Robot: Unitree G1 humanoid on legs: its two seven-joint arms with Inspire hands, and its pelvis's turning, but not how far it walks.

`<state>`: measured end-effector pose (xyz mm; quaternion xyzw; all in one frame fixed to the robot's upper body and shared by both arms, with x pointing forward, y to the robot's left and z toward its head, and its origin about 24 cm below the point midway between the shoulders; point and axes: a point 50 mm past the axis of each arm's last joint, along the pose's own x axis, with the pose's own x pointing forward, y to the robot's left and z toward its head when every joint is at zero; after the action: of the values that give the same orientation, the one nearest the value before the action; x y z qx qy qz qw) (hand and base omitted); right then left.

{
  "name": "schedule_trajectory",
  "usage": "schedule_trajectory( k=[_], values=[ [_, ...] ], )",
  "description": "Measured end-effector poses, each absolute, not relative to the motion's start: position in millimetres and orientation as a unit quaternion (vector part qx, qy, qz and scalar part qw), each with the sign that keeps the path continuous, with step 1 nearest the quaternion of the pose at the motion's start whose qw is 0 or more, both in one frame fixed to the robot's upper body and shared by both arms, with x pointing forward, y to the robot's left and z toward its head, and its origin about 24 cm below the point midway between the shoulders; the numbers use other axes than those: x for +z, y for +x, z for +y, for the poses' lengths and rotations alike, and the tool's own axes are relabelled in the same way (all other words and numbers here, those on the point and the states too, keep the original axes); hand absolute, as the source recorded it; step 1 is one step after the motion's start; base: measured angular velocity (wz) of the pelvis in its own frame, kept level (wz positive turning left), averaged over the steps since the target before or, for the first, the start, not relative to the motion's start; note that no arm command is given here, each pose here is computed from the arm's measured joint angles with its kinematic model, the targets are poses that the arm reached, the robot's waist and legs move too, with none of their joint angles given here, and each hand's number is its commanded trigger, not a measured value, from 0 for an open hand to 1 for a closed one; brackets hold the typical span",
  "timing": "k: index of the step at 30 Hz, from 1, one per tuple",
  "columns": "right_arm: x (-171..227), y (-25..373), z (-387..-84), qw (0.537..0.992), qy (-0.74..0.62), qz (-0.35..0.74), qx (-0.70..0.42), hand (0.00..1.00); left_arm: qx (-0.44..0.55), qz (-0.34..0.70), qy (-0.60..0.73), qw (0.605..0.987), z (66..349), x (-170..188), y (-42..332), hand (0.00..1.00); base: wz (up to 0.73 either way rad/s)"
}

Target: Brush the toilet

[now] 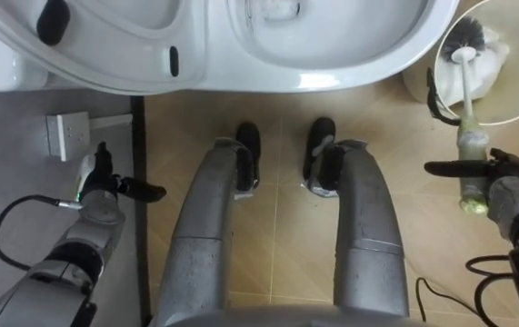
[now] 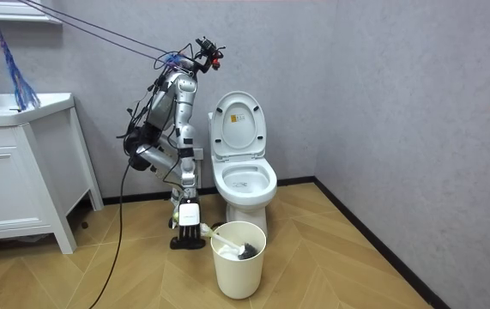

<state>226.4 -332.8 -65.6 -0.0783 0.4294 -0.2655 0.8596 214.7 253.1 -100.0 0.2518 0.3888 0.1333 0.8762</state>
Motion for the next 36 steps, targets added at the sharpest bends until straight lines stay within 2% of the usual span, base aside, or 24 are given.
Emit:
schedule_trajectory(
  k=[12,36],
  values=[
    [-69,218,-337,0.845,-0.139,0.463,-0.23,1.0,0.135,0.391,0.259,0.873,261,-98,214,0.0,0.04],
    [-70,213,-341,0.839,-0.145,0.474,-0.226,1.0,0.13,0.396,0.265,0.87,264,-99,211,0.0,0.0]
  ],
)
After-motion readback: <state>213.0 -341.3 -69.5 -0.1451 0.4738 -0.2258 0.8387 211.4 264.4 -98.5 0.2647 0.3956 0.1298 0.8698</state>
